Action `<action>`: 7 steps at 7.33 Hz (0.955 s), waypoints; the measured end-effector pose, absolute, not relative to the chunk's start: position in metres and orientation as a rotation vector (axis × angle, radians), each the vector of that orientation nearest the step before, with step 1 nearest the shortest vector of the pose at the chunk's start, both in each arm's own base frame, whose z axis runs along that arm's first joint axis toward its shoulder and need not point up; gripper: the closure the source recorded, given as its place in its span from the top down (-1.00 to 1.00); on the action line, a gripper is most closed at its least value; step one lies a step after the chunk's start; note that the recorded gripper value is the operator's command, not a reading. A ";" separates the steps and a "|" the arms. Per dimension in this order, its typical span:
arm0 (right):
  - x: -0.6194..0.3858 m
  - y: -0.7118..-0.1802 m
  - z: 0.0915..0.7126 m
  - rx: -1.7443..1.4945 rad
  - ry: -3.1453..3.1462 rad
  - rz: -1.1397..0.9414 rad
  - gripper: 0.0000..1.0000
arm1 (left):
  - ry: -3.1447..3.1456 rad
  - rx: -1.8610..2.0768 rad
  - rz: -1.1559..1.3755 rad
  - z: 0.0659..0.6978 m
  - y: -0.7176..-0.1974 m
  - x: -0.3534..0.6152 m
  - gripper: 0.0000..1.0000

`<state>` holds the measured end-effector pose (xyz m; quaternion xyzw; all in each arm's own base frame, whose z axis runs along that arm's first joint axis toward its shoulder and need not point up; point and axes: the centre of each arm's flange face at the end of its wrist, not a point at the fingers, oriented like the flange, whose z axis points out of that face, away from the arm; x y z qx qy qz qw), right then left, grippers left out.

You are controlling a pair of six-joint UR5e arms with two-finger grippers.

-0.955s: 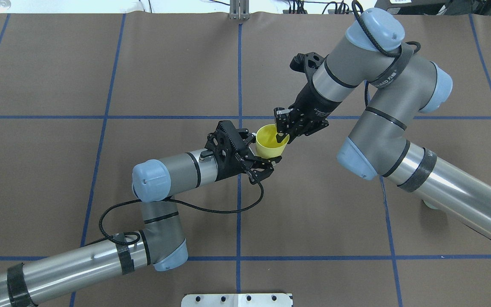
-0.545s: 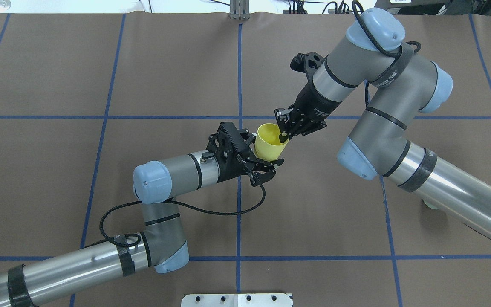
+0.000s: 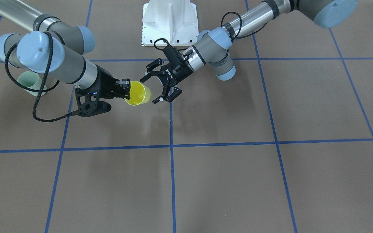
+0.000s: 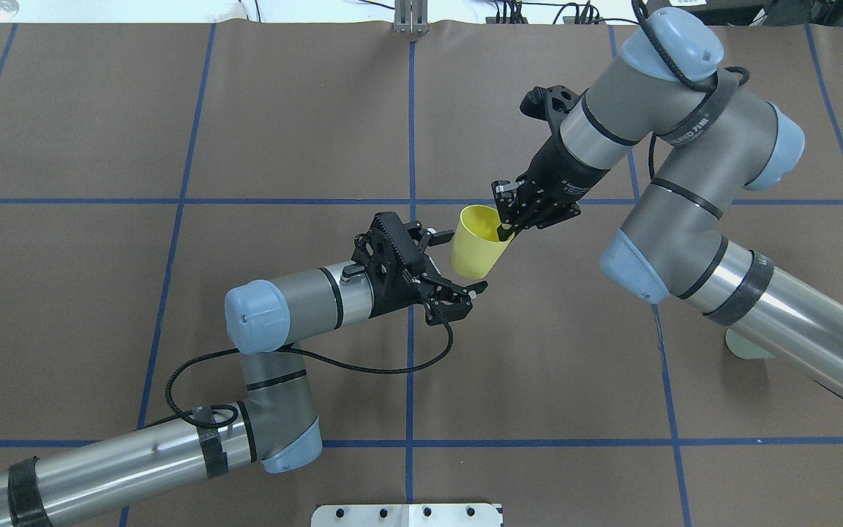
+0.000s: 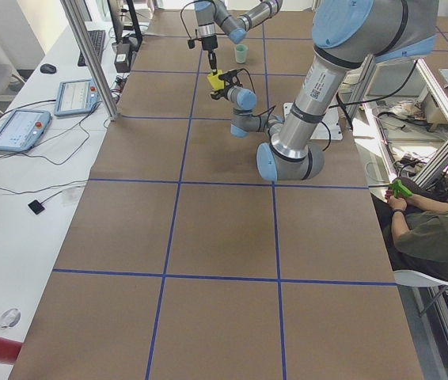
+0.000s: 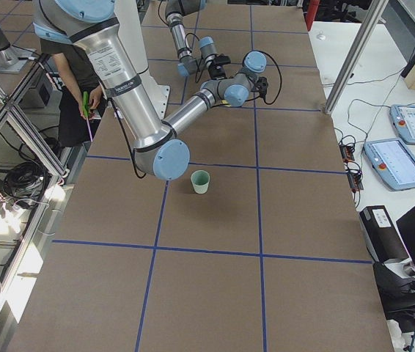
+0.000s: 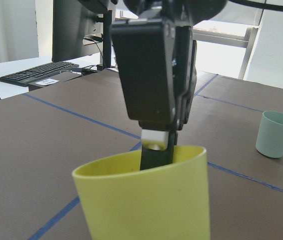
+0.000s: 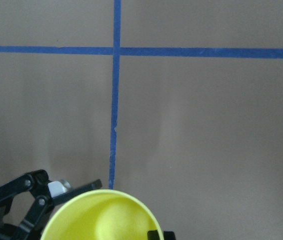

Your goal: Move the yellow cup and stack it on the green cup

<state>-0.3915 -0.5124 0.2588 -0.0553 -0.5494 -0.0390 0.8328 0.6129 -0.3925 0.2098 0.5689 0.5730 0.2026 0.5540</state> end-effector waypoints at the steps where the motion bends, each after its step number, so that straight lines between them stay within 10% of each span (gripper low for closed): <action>1: -0.361 -0.503 0.269 -0.068 -1.149 -0.018 -1.00 | 1.360 1.338 0.473 0.210 -0.392 0.613 1.00; 7: -0.178 -0.352 0.414 0.043 -0.847 0.274 -1.00 | 1.335 1.333 0.385 0.213 -0.396 0.613 0.99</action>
